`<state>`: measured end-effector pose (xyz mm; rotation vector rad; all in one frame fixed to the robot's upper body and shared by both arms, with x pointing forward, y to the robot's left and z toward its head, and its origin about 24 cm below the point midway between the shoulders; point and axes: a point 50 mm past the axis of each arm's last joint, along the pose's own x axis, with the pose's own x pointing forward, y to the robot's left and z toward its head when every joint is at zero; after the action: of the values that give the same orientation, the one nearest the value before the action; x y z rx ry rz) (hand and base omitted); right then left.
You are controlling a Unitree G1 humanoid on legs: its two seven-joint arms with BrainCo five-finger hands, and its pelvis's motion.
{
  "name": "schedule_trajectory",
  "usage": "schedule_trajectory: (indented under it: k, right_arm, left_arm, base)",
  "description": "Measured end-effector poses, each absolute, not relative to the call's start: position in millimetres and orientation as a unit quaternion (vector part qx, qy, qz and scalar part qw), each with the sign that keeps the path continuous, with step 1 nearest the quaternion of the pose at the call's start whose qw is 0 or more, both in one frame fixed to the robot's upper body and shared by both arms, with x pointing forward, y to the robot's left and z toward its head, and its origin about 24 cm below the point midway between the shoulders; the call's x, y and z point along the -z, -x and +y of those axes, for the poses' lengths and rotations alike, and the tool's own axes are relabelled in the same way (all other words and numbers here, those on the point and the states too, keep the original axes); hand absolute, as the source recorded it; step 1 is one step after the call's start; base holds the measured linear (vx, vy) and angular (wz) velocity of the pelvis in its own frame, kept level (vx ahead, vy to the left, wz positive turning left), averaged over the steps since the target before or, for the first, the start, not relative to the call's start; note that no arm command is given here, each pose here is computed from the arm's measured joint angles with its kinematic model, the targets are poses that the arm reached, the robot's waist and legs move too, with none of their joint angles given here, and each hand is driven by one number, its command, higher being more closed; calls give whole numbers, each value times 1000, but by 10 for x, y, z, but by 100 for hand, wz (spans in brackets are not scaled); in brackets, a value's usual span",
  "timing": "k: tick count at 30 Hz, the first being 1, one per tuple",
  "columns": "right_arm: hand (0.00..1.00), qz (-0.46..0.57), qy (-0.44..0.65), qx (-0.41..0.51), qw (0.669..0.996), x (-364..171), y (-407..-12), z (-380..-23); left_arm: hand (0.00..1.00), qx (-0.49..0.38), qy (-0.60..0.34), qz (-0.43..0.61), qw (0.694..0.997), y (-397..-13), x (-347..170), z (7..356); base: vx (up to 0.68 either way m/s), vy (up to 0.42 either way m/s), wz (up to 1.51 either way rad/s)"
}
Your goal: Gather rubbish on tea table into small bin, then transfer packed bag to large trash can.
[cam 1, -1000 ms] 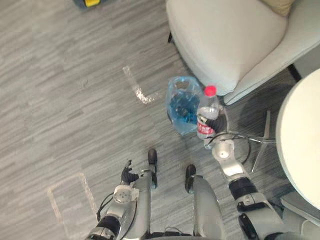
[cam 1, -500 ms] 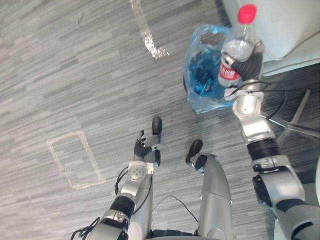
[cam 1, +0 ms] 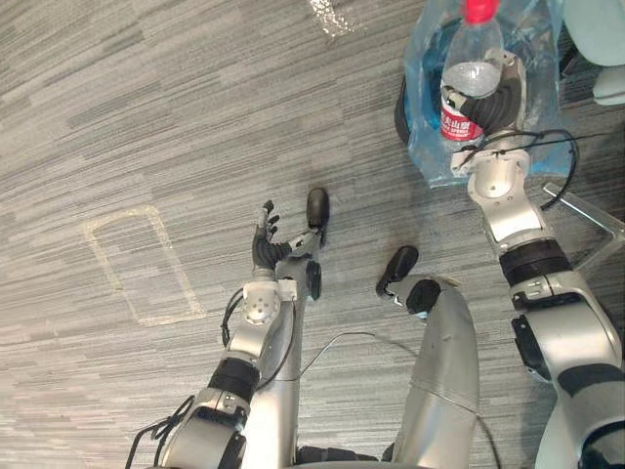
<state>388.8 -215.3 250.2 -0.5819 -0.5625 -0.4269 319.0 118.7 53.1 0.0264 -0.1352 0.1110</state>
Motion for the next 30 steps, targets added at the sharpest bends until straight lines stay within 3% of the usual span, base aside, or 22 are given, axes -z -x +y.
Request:
schedule_trajectory:
  k: [12,20,30]
  right_arm:
    - [0,-330,264,205,883,-2564,-3741,-1972]
    - [0,-370,311,196,853,-2406,-3550,-1813]
    - [0,-334,405,184,831,-2014,-3513,-1773]
  left_arm:
    - [0,-60,-17,-55,997,-3193,-489,1242]
    - [0,-64,-28,-37,997,-3188,-417,1277]
    - [0,-63,-40,-27,997,-3172,-363,1283]
  base:
    - [-72,27,-4]
    - [-76,10,-8]
    - [-71,9,-5]
